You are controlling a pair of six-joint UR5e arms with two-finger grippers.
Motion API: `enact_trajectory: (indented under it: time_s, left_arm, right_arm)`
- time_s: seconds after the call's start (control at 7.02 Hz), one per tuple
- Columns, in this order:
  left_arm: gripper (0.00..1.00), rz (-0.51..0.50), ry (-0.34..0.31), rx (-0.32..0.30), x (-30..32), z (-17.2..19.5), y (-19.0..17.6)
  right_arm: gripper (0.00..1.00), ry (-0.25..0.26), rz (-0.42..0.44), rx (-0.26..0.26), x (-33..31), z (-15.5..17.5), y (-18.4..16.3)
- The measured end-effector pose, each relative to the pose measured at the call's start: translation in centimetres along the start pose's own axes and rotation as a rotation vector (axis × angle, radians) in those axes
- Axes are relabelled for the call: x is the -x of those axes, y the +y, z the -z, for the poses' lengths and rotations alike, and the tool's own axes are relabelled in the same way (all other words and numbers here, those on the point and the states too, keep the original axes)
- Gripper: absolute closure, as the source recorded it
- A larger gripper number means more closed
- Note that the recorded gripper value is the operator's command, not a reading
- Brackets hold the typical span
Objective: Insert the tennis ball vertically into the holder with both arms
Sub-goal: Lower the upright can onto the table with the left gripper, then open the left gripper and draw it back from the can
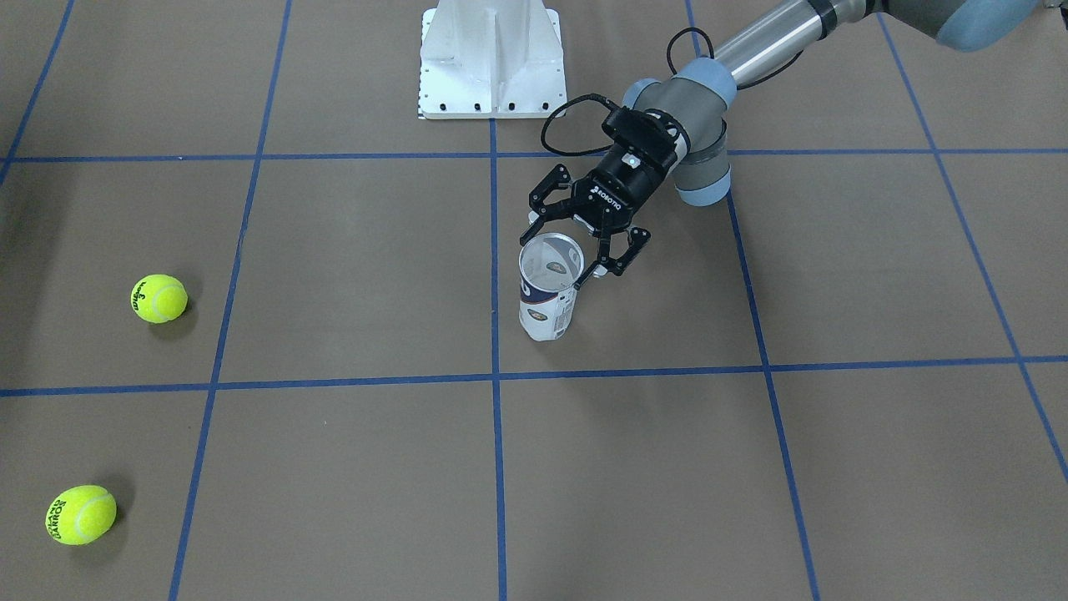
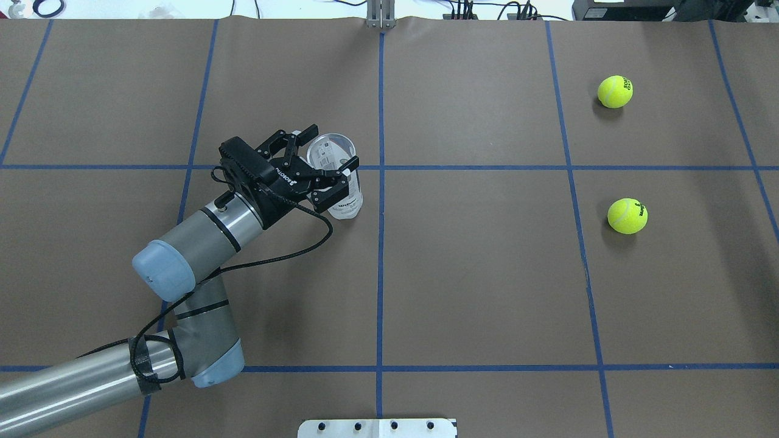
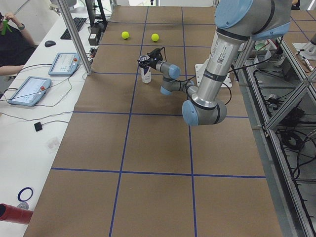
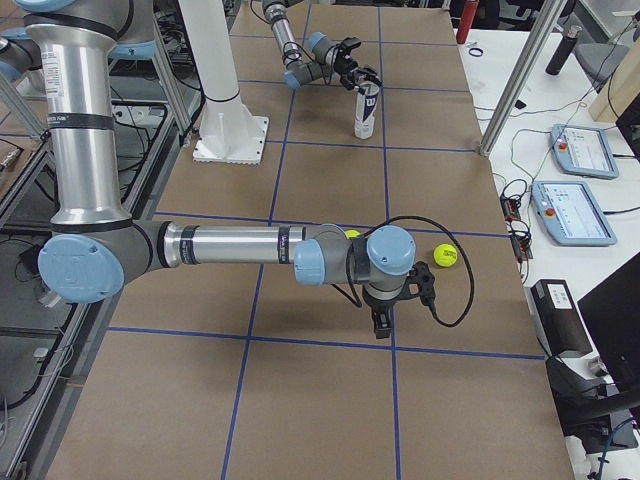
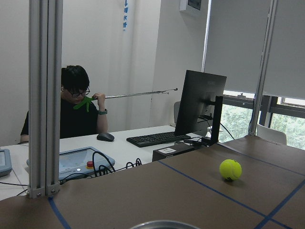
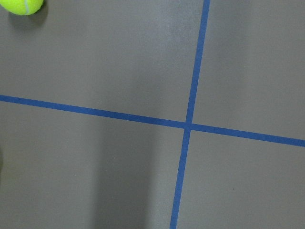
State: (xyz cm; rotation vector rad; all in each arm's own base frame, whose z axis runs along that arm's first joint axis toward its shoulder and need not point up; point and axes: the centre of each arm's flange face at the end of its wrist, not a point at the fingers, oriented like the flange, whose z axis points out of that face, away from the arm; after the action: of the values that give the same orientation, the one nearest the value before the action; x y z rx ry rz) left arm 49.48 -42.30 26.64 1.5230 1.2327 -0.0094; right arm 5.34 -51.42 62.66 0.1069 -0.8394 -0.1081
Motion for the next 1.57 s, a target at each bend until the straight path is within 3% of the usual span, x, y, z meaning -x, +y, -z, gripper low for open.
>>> enact_trajectory:
  time_s: [0.43, 0.71, 1.0, 1.42, 1.57]
  left_arm:
    - [0.01, 0.014, 0.016, -0.034, -0.6, 0.2, -1.9]
    - [0.01, 0.033, 0.035, -0.088, -1.3, 0.6, -5.3]
    - [0.01, 0.017, 0.016, -0.102, -0.3, 1.0, -8.5]
    - [0.01, -0.006, -0.104, 0.030, 2.8, 1.0, -11.6]
    - [0.01, 0.012, -0.130, 0.118, 4.0, 0.6, -13.7]
  right_arm:
    - [0.01, 0.000, 0.003, -0.003, 0.2, 0.1, -0.1]
    - [0.01, 0.003, 0.012, -0.011, 0.5, 0.5, -0.5]
    - [0.01, 0.044, 0.054, -0.026, 2.3, 1.3, -2.4]
    - [0.01, 0.070, 0.053, -0.034, 3.0, 1.6, -2.5]
    - [0.01, 0.057, 0.031, -0.028, 2.8, 1.2, -1.8]
